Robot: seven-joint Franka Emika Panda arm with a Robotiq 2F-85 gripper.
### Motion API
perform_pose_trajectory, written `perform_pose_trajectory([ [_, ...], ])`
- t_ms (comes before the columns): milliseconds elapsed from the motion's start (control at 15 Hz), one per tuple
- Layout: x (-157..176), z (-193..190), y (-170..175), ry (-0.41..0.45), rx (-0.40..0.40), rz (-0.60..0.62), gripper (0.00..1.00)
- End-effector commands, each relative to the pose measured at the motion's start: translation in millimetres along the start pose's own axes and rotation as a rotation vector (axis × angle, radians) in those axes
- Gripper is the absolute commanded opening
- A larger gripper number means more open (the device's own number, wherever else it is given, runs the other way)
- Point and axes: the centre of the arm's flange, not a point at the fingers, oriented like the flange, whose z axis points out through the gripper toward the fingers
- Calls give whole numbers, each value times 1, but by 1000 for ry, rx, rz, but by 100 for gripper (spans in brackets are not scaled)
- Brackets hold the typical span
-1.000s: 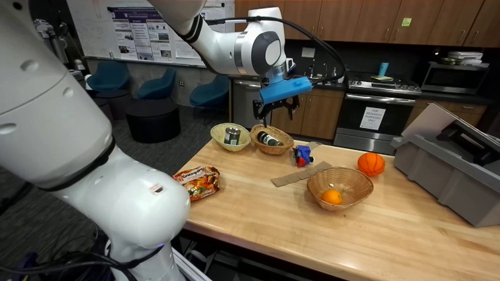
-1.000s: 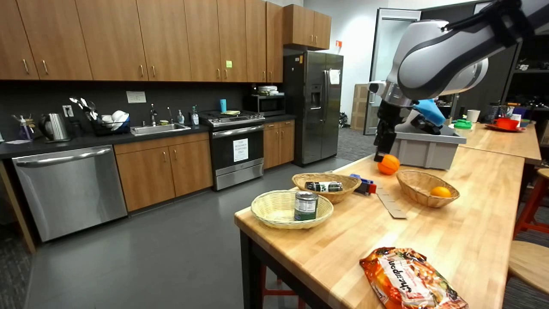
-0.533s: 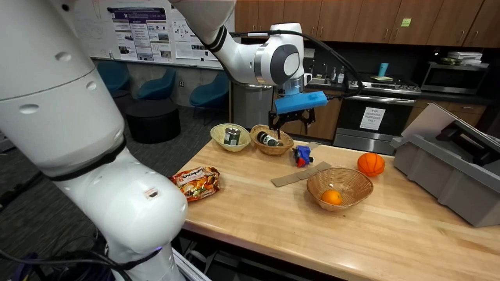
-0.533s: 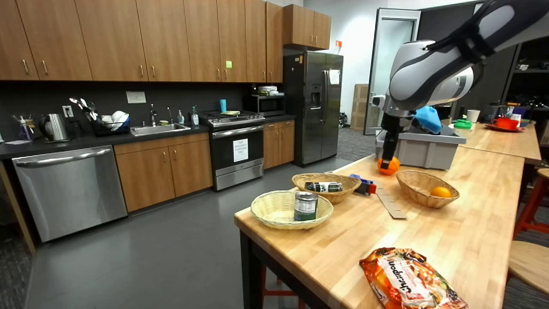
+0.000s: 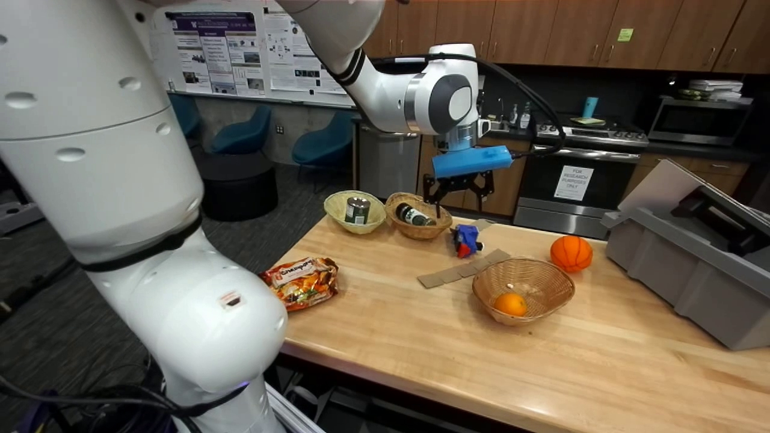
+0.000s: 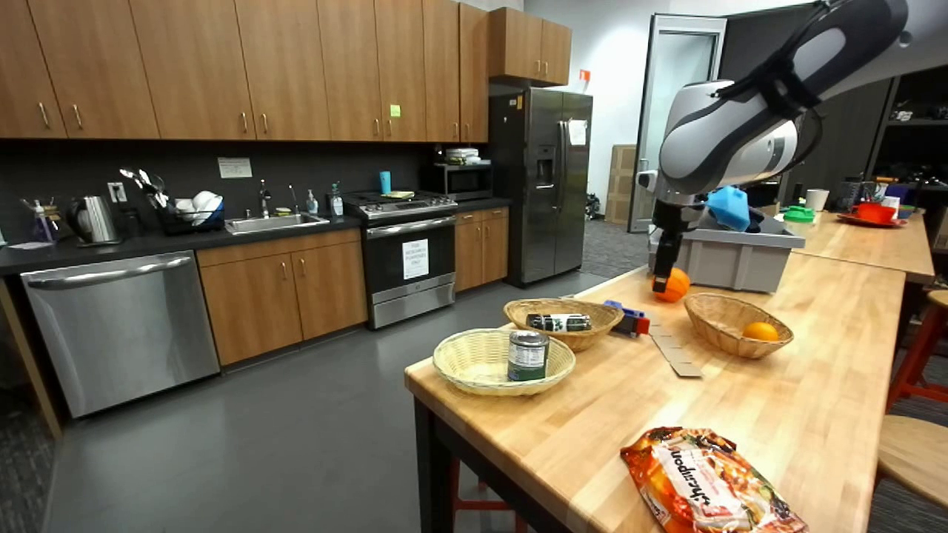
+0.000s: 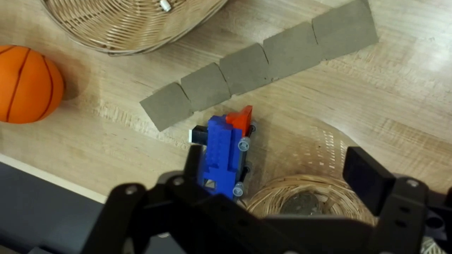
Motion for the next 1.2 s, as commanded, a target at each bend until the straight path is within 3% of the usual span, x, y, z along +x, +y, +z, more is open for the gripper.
perform_pose_trajectory([
  [0,20,2,3,-7,8,-5,100],
  [800,25,42,-2,-67,46,-7,100],
  [1133,31,48,4,-58,22,18,100],
])
